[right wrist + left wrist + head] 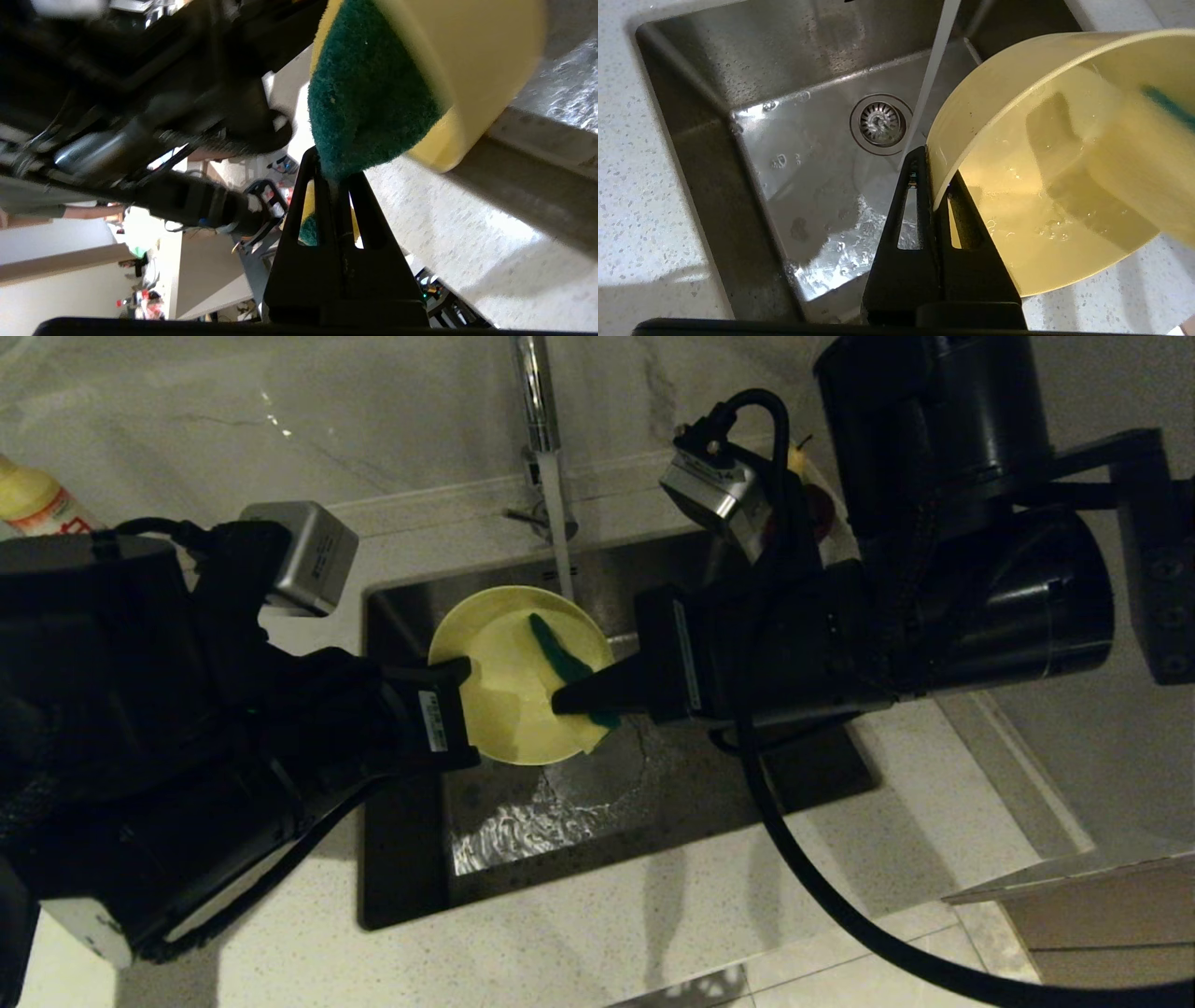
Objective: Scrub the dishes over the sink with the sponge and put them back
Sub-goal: Wipe the bowl
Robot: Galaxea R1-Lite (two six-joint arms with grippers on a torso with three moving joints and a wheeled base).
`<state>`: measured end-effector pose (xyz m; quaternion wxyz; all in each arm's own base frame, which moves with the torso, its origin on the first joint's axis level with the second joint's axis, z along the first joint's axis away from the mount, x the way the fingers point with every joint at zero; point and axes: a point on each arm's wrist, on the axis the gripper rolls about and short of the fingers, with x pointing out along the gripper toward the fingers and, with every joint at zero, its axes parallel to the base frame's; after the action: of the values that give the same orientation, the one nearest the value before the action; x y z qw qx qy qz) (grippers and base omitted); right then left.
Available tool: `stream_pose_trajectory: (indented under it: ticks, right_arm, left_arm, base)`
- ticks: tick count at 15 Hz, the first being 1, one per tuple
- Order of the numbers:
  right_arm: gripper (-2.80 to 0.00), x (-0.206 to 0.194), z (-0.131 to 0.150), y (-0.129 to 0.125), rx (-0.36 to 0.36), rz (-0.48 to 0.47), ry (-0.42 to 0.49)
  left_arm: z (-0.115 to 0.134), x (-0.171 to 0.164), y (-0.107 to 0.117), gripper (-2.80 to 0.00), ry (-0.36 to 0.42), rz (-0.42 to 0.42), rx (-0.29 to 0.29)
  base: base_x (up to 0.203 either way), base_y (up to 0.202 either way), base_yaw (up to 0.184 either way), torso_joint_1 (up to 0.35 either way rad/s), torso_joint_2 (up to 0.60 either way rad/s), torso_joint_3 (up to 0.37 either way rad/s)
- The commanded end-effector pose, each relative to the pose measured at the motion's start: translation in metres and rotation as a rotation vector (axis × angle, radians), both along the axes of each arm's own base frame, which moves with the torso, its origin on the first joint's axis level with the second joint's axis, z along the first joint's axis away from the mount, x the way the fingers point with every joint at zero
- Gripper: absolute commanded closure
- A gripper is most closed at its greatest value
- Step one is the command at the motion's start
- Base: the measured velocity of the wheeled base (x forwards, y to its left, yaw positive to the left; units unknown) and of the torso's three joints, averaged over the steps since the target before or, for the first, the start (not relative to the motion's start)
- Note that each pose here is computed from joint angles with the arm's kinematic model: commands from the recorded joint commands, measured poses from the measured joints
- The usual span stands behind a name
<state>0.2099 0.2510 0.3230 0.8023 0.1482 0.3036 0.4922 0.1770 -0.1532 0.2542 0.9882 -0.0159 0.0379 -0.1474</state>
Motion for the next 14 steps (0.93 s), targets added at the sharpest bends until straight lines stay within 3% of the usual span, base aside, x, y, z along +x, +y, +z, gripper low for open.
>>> stream_pose_trajectory:
  ticks: [1, 14]
  right_arm:
    - [0.0, 0.012, -0.008, 0.006, -0.014, -0.014, 0.017]
    - [0.0, 0.011, 0.01, 0.015, 0.034, 0.007, -0.024]
  left_arm:
    - [-0.001, -0.006, 0.0, 0.0, -0.002, -0.016, 0.001]
    - [-0.017, -0.013, 0.0, 0.0, 0.026, -0.042, 0.026]
  base:
    - [0.0, 0.0, 0.0, 0.0, 0.0, 0.0]
    - [0.0, 0.0, 0.0, 0.0, 0.0, 0.0]
